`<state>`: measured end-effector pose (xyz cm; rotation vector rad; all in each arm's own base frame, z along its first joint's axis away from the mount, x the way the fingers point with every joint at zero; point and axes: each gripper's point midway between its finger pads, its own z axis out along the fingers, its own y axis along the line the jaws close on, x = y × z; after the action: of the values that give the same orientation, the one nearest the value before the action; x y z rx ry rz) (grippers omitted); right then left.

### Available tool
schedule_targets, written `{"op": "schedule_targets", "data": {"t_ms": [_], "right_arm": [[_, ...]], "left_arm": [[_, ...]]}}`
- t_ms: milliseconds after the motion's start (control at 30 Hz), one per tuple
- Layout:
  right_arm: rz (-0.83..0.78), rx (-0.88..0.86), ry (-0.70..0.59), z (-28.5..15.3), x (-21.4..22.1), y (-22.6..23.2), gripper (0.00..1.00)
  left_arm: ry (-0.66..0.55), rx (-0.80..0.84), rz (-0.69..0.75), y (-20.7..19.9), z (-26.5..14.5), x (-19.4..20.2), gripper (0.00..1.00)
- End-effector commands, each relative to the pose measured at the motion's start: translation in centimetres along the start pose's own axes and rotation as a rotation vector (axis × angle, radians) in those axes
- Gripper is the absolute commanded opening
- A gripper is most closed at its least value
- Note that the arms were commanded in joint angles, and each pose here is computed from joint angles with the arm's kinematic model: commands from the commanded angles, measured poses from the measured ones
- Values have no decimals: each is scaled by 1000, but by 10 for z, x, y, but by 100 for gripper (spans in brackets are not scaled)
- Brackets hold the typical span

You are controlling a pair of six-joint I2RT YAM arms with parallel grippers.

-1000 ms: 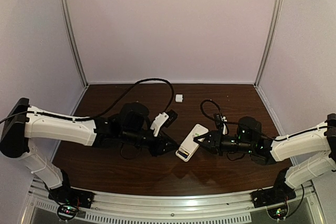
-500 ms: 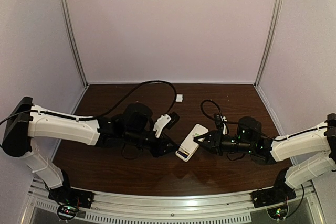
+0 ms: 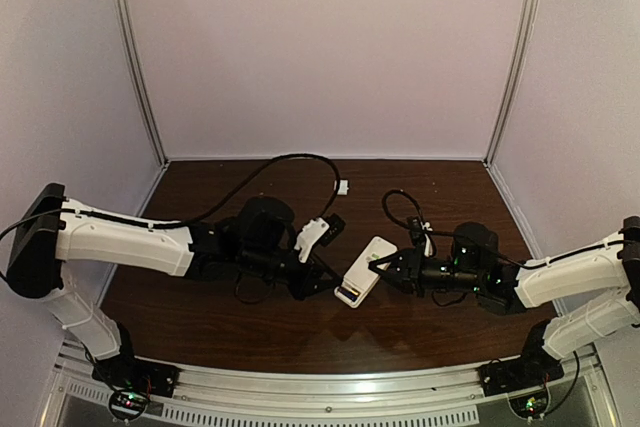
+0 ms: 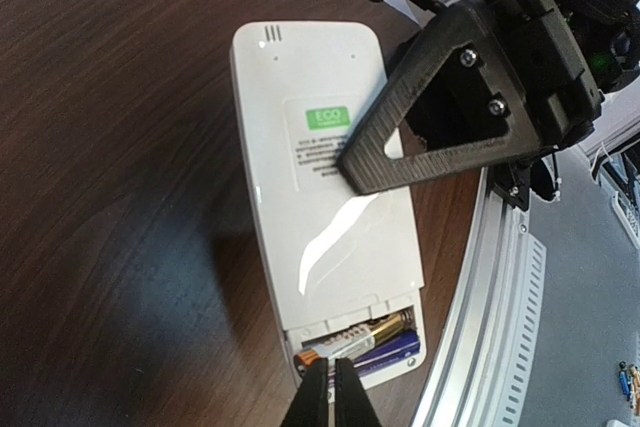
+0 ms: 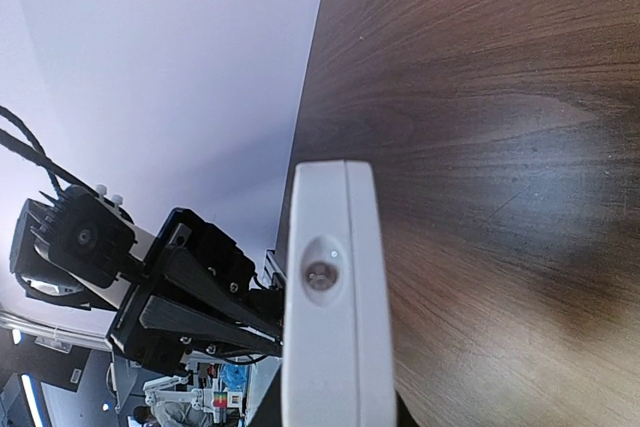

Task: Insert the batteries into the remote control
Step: Load the battery into the battery compartment.

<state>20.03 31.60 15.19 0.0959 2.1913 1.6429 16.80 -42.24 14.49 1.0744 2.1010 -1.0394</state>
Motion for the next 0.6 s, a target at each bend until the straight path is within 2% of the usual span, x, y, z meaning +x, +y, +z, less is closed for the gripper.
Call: {"op": "schedule_targets", "data": {"t_ms": [0, 500, 567], "right_arm": [[-16, -56, -24, -2, -5, 17, 0], [-13, -71, -43, -4, -9, 22, 0], [-11, -67, -42, -5, -8, 21, 0]], "left_arm": [[-8, 16, 24, -6, 5, -7, 2], [19, 20, 33, -10, 11, 1, 0], [12, 4, 33, -8, 8, 0, 5]]}}
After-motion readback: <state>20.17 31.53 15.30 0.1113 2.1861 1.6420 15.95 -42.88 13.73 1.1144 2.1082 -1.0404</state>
